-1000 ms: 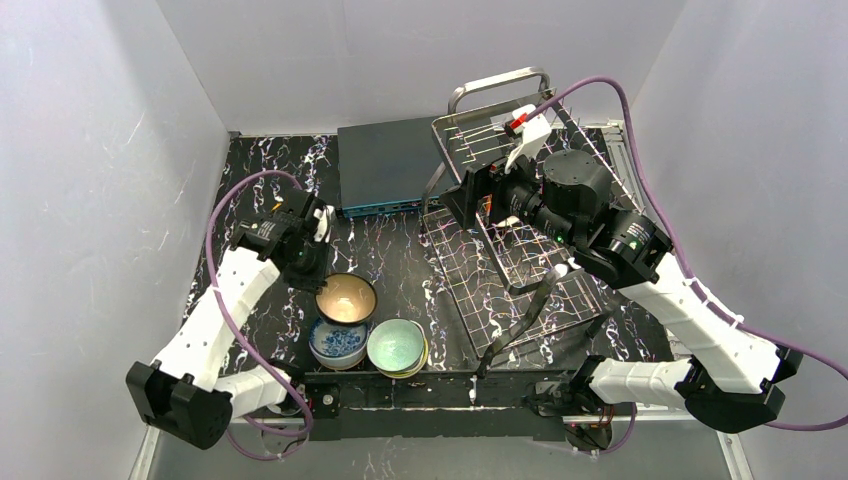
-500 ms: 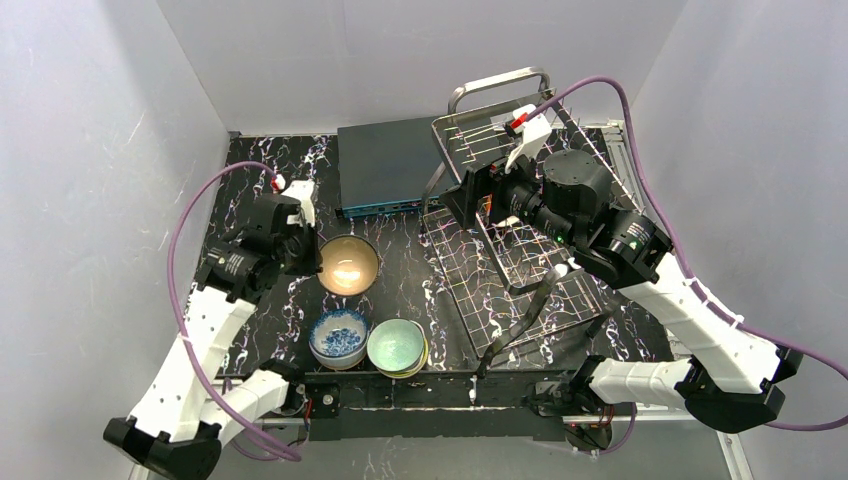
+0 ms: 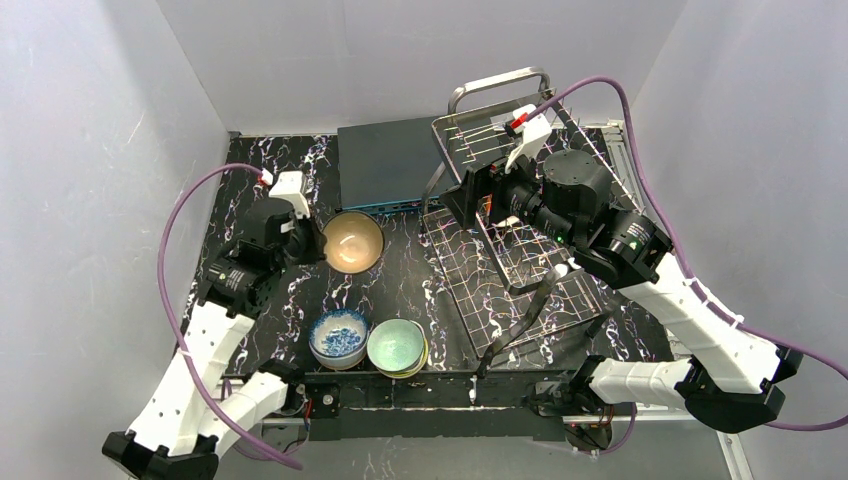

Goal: Load the bowls into the dish rack
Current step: Place the bowl in the dish rack.

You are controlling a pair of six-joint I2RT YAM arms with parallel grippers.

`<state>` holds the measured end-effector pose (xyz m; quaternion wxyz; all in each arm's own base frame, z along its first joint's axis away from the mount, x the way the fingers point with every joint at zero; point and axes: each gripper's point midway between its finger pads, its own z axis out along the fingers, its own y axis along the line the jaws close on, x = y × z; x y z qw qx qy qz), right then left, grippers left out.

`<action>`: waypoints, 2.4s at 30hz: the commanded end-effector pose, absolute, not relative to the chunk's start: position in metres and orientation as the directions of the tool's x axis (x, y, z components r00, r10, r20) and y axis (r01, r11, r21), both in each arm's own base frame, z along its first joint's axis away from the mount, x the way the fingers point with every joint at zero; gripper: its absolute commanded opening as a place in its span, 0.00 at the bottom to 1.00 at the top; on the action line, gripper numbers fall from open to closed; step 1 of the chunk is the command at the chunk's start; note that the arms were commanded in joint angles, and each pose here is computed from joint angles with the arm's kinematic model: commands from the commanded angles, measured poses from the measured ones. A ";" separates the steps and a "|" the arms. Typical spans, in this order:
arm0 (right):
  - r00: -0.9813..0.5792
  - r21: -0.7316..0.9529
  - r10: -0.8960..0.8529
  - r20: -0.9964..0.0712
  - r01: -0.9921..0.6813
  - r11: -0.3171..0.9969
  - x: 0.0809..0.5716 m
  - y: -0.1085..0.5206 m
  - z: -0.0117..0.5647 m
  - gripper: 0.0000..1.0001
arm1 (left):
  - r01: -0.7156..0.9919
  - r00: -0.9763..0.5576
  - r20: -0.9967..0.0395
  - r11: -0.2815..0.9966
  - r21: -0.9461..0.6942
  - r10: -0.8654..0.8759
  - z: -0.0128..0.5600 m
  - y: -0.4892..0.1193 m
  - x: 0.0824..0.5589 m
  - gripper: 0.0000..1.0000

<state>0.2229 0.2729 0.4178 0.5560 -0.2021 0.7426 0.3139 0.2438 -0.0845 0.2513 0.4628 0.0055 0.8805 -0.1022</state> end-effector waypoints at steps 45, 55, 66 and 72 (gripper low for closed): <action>-0.223 0.204 0.076 -0.972 -0.631 0.748 0.228 0.261 0.442 0.99 | 0.300 0.242 -0.873 0.823 0.483 0.424 0.273 -0.296 0.331 0.00; -0.225 0.202 0.073 -0.972 -0.627 0.753 0.229 0.261 0.441 0.99 | 0.294 0.345 -0.827 0.786 0.543 0.443 0.260 -0.307 0.328 0.00; -0.224 0.197 0.069 -0.972 -0.621 0.759 0.228 0.258 0.440 0.99 | 0.287 0.377 -0.767 0.722 0.629 0.519 0.251 -0.321 0.329 0.00; -0.223 0.196 0.069 -0.972 -0.618 0.762 0.228 0.257 0.440 0.99 | 0.264 0.373 -0.723 0.680 0.684 0.582 0.244 -0.324 0.333 0.00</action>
